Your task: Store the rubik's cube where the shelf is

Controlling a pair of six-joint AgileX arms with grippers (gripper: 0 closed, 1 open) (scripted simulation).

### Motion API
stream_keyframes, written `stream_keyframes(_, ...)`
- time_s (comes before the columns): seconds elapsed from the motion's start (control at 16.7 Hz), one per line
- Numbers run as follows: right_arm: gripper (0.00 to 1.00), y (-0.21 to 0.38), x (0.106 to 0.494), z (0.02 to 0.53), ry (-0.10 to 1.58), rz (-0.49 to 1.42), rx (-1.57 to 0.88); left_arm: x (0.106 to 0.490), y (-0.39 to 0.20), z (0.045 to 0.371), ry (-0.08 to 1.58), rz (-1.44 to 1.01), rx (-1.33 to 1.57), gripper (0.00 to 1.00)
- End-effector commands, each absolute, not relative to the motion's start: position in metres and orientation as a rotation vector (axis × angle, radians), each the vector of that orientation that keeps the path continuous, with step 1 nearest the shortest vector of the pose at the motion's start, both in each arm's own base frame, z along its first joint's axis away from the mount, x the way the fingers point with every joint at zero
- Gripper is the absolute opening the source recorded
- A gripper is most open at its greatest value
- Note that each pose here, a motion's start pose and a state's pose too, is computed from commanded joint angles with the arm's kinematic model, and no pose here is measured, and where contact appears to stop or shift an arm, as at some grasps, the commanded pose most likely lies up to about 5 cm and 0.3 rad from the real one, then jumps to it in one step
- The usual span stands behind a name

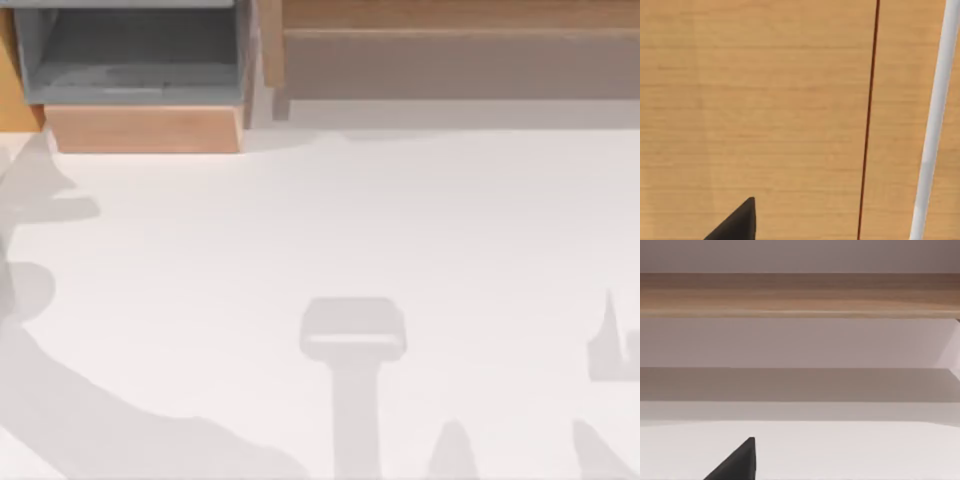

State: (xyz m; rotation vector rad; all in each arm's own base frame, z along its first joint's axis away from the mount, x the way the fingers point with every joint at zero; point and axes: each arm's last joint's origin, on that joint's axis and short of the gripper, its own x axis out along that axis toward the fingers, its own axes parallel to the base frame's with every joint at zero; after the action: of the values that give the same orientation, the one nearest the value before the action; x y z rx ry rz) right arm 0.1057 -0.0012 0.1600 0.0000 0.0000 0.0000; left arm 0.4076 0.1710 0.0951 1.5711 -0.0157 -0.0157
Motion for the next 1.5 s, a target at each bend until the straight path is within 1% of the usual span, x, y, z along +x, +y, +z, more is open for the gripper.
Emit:
stream_keyframes(0.18,1.00,-0.001,0.106,0.160,0.000,0.000,0.000,0.410,0.171,0.096,-0.015,-0.016,1.570,1.00)
stream_keyframes(0.48,1.00,-0.001,0.106,0.160,0.000,0.000,0.000,0.431,0.171,0.095,-0.016,-0.016,1.571,1.00)
stream_keyframes(0.72,1.00,-0.001,0.106,0.160,0.000,0.000,0.000,0.433,0.171,0.095,-0.016,-0.016,1.571,1.00)
stream_keyframes(1.5,1.00,-0.001,0.106,0.160,0.000,0.000,0.000,0.433,0.171,0.095,-0.016,-0.016,1.571,0.02)
